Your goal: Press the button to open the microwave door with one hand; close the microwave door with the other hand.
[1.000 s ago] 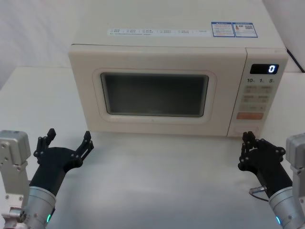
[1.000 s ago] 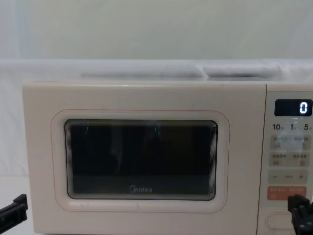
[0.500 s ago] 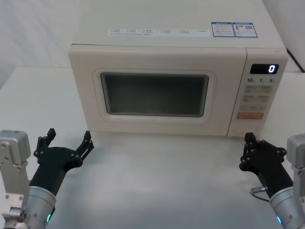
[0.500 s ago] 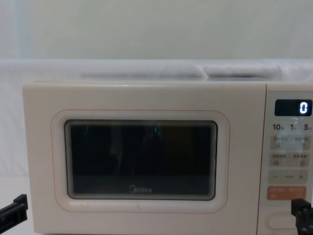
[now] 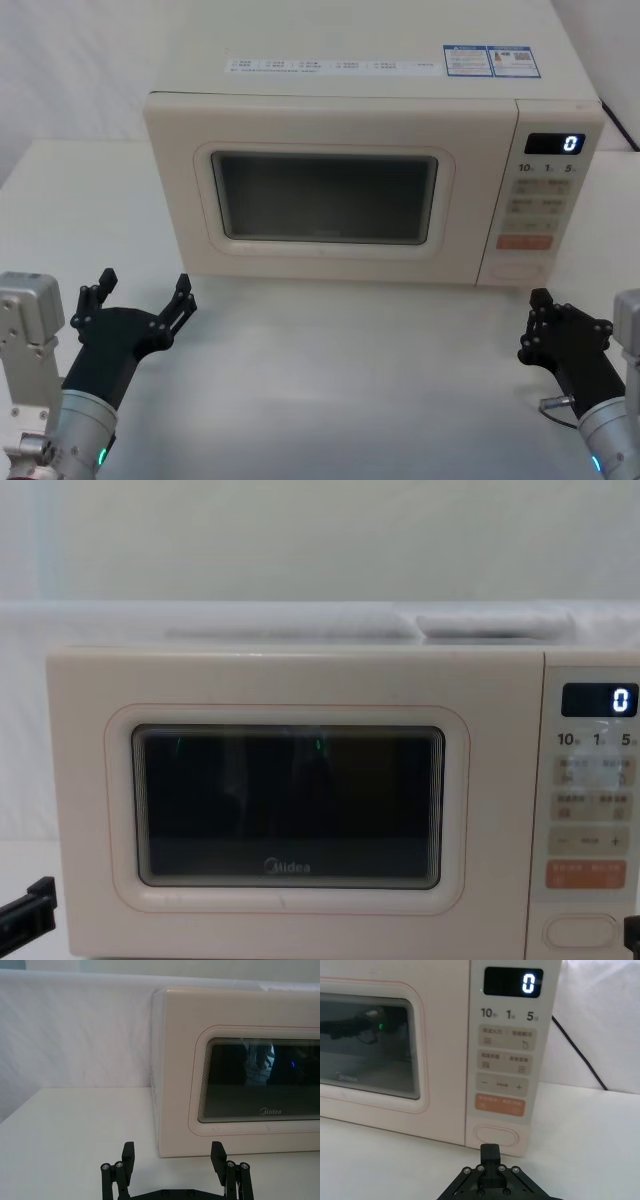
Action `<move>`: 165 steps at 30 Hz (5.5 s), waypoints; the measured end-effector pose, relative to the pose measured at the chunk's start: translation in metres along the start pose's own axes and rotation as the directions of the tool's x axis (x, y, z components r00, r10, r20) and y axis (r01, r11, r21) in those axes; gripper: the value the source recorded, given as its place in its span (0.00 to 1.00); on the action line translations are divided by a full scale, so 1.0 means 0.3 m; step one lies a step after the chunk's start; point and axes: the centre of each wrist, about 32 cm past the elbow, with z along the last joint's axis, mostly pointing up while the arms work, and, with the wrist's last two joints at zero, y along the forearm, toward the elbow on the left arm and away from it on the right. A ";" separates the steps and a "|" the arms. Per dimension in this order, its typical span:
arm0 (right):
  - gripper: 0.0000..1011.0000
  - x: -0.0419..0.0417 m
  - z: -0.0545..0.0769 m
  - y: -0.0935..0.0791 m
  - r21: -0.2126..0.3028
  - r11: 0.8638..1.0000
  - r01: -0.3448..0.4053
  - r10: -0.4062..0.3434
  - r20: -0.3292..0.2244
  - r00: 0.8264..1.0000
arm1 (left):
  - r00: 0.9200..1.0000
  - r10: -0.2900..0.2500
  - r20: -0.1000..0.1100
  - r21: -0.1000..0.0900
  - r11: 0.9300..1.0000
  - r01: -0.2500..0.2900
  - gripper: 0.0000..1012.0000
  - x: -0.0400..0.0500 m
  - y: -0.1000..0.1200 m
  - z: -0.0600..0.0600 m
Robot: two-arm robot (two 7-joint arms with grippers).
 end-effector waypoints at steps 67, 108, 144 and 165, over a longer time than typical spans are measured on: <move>0.00 0.069 -0.062 0.234 -0.060 0.998 -0.007 0.010 0.047 0.999 | 1.000 0.000 0.000 0.000 1.000 0.000 0.99 0.000 0.000 0.000; 0.00 0.121 -0.061 0.260 -0.051 0.999 0.012 -0.010 0.056 0.998 | 1.000 0.000 0.000 0.000 1.000 0.000 0.99 0.000 0.000 0.000; 0.00 0.113 -0.058 0.273 -0.053 0.998 -0.024 0.028 0.074 0.997 | 1.000 0.000 0.000 0.000 1.000 0.000 0.99 0.000 0.000 0.000; 0.00 0.119 -0.048 0.297 -0.059 0.998 -0.038 0.043 0.090 0.995 | 1.000 0.000 0.000 0.000 1.000 0.000 0.99 0.000 0.000 0.000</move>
